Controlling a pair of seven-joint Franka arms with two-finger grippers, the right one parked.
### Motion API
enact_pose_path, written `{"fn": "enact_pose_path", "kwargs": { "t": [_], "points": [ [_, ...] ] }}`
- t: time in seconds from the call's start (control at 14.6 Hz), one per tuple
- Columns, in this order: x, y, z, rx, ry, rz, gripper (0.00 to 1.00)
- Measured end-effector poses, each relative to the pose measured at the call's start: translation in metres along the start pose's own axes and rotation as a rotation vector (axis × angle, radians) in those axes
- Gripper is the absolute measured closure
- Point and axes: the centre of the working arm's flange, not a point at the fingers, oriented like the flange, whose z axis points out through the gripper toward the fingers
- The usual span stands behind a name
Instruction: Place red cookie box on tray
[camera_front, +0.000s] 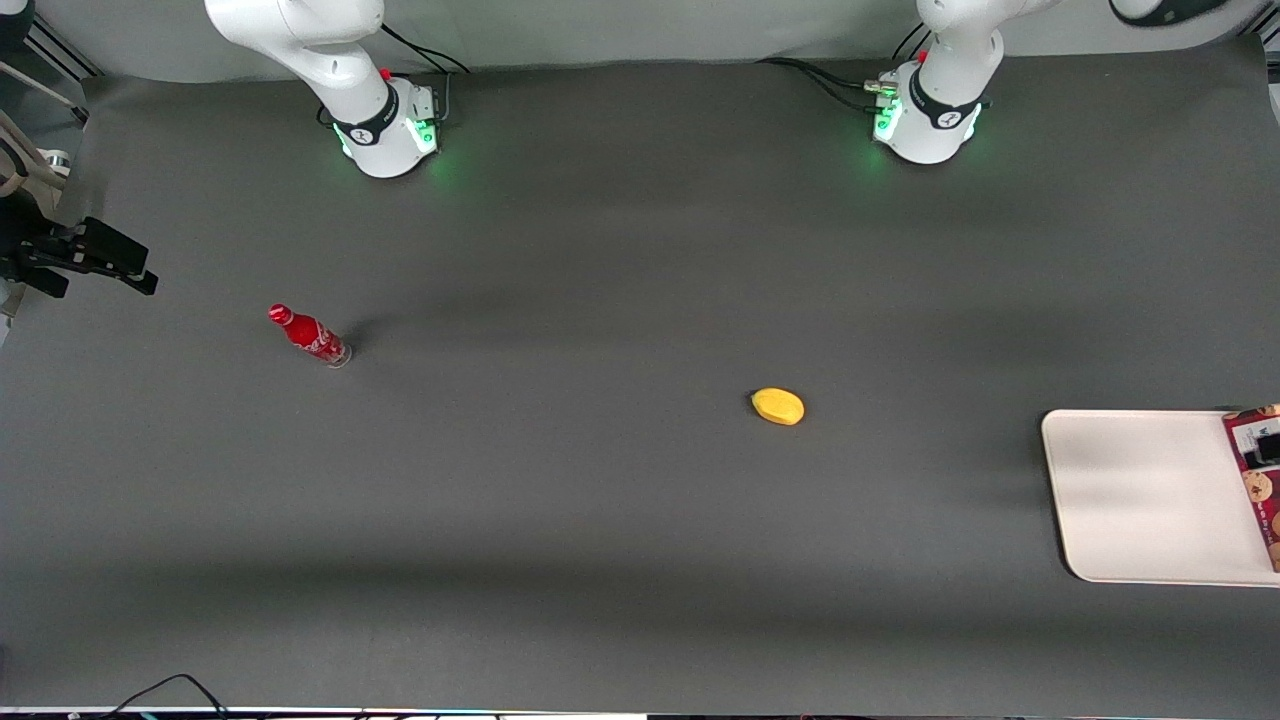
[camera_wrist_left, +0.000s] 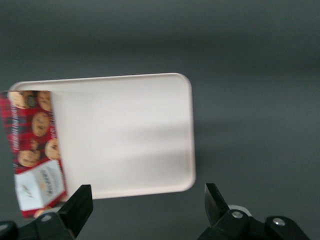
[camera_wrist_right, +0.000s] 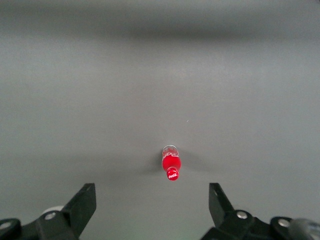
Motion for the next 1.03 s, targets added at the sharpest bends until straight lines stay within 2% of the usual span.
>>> {"fn": "enact_pose_path", "kwargs": {
  "t": [0.14, 0.48, 0.69, 0.75, 0.96, 1.03],
  "points": [
    [-0.002, 0.052, -0.03, -0.022, -0.003, 0.008, 0.0],
    [-0.028, 0.162, -0.091, -0.029, 0.024, 0.072, 0.0],
    [-0.054, 0.193, -0.112, -0.031, -0.002, 0.077, 0.0],
    [-0.058, 0.196, -0.114, -0.027, -0.006, 0.08, 0.0],
    [-0.061, 0.195, -0.113, 0.037, -0.02, 0.095, 0.0],
    [-0.061, 0.196, -0.113, 0.048, -0.021, 0.099, 0.0]
  ]
}}
